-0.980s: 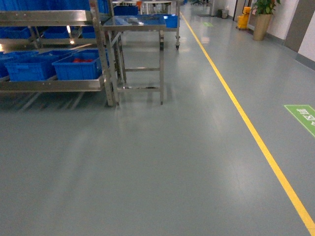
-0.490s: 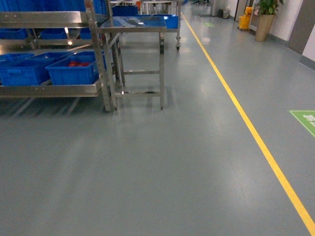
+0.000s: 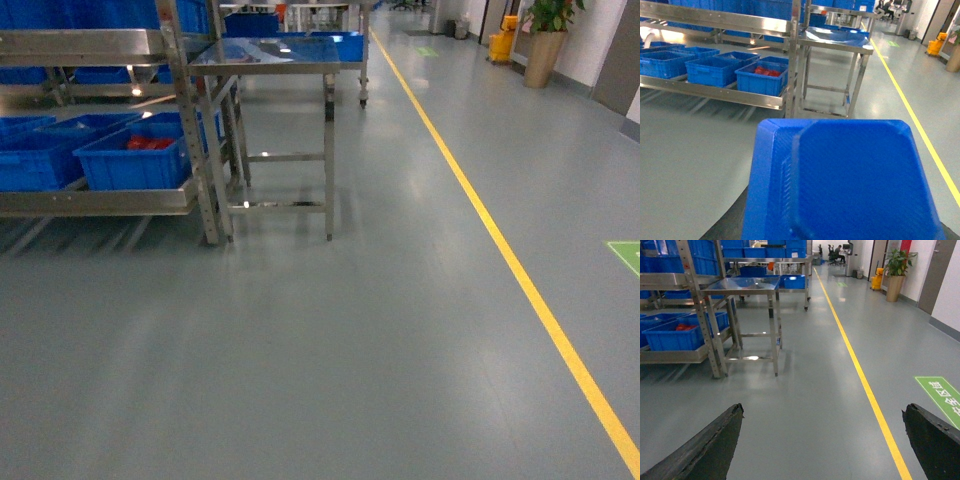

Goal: Pick blue part to blue bin on bottom shelf

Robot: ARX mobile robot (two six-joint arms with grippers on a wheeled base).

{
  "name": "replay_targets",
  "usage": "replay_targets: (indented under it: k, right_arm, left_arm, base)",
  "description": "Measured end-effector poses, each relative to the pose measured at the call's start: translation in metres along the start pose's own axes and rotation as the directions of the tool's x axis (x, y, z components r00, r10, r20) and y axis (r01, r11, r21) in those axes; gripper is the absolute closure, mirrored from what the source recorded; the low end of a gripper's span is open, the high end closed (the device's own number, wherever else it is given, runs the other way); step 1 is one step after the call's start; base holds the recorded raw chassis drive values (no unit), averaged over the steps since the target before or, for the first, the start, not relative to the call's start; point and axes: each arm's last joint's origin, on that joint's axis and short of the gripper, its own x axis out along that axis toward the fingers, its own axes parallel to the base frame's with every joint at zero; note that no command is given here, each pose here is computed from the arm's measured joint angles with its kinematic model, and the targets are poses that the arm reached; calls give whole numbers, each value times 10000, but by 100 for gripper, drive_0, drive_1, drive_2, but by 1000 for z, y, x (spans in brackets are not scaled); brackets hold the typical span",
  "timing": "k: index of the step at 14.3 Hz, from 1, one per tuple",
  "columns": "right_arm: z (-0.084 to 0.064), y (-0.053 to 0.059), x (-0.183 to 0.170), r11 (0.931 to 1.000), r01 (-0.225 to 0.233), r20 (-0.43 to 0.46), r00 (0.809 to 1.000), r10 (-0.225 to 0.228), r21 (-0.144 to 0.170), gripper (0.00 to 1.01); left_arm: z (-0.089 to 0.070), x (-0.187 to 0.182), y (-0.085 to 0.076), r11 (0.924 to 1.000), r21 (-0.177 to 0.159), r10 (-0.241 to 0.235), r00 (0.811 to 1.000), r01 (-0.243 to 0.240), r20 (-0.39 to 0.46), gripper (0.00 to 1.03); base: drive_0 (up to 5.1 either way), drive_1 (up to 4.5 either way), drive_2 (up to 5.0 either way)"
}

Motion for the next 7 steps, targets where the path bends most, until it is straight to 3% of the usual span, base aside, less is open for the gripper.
replay_targets:
  k: [7]
  right_arm:
    - [0,0,0,10000,0,0,10000,0,4,3]
  left_arm:
    - [0,0,0,10000,-7,6,10000,-6,10,60]
  base:
    - [-17,387,-422]
